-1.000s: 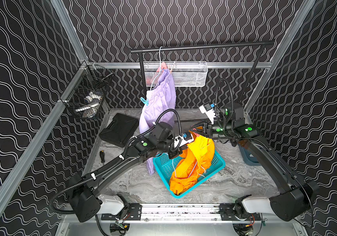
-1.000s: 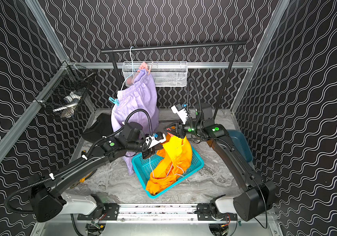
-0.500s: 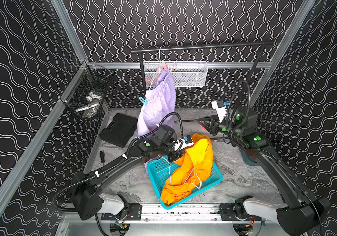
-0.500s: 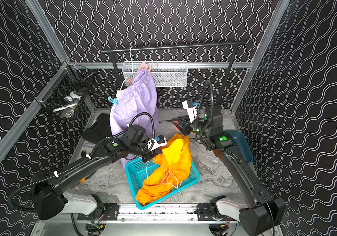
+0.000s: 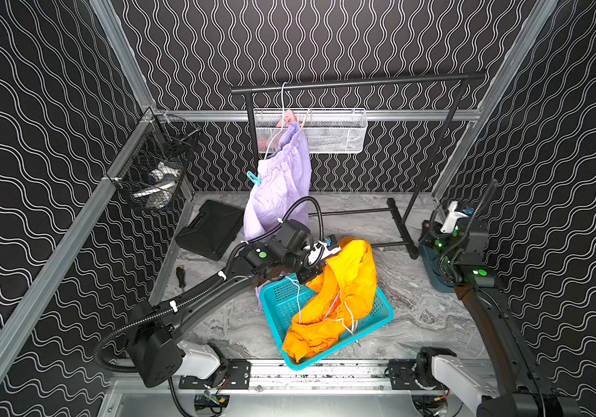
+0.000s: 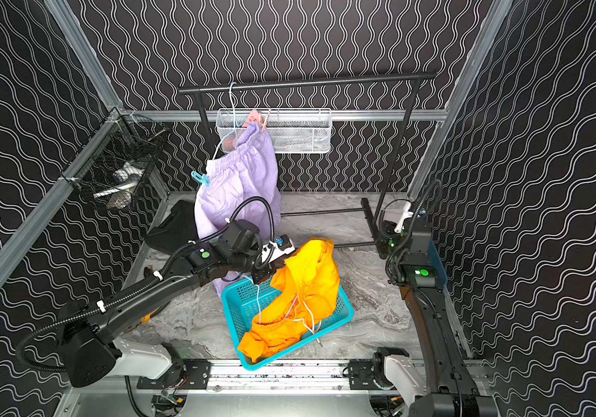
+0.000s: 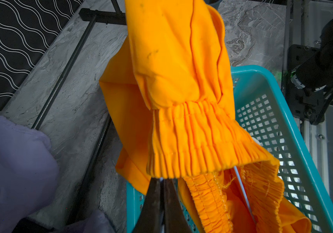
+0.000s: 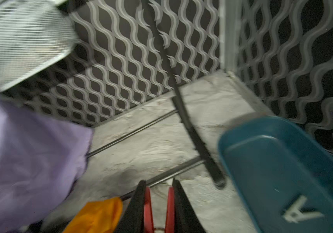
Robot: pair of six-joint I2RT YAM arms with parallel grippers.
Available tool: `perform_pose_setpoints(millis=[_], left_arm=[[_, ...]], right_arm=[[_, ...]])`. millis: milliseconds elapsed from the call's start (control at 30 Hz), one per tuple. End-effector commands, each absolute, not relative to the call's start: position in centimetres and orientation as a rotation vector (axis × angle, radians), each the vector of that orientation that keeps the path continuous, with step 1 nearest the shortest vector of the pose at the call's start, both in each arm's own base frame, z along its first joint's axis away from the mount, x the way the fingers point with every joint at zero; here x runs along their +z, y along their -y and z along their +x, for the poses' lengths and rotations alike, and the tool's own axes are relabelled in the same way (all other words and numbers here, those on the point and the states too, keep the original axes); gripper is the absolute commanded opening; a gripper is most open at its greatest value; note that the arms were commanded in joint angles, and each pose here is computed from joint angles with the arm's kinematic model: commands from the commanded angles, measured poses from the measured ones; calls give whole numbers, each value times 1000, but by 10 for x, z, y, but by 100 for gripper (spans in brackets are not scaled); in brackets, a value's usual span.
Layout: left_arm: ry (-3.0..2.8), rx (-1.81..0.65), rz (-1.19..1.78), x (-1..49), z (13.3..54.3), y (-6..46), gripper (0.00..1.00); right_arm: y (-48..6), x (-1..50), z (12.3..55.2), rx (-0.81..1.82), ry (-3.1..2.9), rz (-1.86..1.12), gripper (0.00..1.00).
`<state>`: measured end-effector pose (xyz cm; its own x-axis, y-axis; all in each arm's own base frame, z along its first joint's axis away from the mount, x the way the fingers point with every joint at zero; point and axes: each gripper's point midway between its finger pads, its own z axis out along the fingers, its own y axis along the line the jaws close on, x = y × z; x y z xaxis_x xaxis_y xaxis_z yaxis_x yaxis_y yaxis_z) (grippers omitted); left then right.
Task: Remove the clothespins securing shorts to the hanger
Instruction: Place the clothespin in the storage box.
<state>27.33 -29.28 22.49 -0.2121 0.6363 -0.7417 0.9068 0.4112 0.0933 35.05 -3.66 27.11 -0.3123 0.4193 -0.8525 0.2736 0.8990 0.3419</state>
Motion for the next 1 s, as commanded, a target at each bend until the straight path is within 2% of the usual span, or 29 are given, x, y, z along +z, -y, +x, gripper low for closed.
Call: perform_pose_setpoints(millis=[0, 267, 500, 700, 867, 967], left_arm=[[-1907, -461, 1297, 235, 276, 293, 0], [-1900, -468, 1289, 238, 275, 293, 0], [-1900, -467, 1289, 239, 275, 293, 0], [-1892, -465, 1288, 241, 275, 293, 0], [-1893, -459, 1285, 241, 275, 291, 0], [-1895, -460, 1284, 240, 275, 291, 0]], right_arm=[[100, 248, 336, -54, -1841, 850, 24], [167, 186, 325, -215, -1818, 1221, 25], [182, 139, 324, -228, -1886, 1361, 27], [184, 128, 325, -250, -1911, 1375, 36], [187, 135, 331, -261, -1923, 1379, 52], [183, 141, 336, -219, -1934, 1379, 54]])
